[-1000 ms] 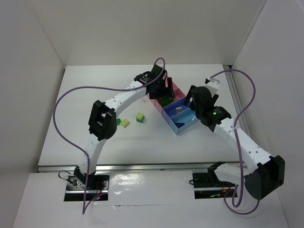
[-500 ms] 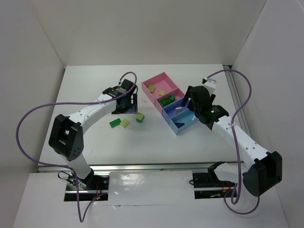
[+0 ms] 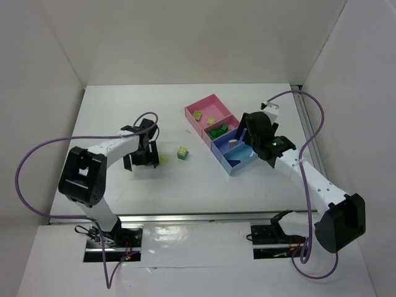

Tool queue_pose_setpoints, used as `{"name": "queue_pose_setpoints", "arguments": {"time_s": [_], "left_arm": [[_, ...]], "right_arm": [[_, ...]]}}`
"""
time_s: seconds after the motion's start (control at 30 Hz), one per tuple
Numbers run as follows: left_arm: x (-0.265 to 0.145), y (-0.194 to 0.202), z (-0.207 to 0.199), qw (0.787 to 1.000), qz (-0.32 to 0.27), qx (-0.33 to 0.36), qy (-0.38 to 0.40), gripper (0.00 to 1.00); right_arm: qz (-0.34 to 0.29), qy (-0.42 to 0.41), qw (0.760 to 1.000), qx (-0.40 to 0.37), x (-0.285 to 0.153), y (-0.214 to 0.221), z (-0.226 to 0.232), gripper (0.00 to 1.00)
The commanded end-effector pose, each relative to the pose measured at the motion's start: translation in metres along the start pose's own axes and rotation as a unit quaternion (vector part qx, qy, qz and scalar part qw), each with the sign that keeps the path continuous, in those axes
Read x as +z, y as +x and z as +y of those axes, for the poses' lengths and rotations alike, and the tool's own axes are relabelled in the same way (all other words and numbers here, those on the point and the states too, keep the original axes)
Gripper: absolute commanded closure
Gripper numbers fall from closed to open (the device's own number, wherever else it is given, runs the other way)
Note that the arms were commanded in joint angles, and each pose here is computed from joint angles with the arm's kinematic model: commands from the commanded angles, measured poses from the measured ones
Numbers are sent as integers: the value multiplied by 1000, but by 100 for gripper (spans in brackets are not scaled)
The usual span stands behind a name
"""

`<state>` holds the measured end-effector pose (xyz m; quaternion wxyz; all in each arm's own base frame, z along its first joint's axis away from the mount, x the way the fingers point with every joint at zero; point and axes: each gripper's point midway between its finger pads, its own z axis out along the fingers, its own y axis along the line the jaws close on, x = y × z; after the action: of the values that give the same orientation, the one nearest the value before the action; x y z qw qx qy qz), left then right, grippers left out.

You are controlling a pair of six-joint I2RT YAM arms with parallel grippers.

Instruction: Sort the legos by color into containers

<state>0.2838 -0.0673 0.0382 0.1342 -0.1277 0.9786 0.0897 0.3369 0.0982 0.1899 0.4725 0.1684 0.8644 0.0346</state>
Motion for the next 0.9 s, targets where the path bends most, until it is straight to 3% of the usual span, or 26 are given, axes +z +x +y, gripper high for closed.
{"name": "queue_pose_setpoints", "arguments": {"time_s": [0.0, 0.27, 0.53, 0.63, 0.67, 0.7, 0.73, 0.8, 0.87], "left_arm": [[19, -16, -1, 999, 18, -39, 5, 0], [28, -50, -8, 998, 8, -62, 13, 4], [33, -63, -17, 995, 11, -85, 46, 17], [31, -62, -24, 994, 16, -86, 64, 41], [27, -66, -27, 994, 8, -83, 77, 56], [24, -68, -27, 993, 4, -84, 79, 56], [19, -72, -29, 992, -5, -86, 89, 66], [2, -85, -38, 990, -30, -80, 115, 73], [-32, -102, -48, 985, -75, -61, 143, 77]], "right_arm": [[-21, -16, 1000, 11, -3, -10, 9, 13], [-20, -20, 1000, 8, -4, -8, 11, 13], [-17, -23, 1000, 8, -4, -7, 13, 13], [-15, -27, 999, 8, -4, -7, 14, 13], [-14, -27, 1000, 8, -2, -6, 15, 13], [-14, -27, 1000, 8, -2, -6, 15, 13], [-10, -24, 1000, 5, 1, -3, 15, 13], [-15, -27, 1000, 3, 0, -8, 17, 13], [-17, -23, 1000, 3, 0, -9, 16, 13]]}}
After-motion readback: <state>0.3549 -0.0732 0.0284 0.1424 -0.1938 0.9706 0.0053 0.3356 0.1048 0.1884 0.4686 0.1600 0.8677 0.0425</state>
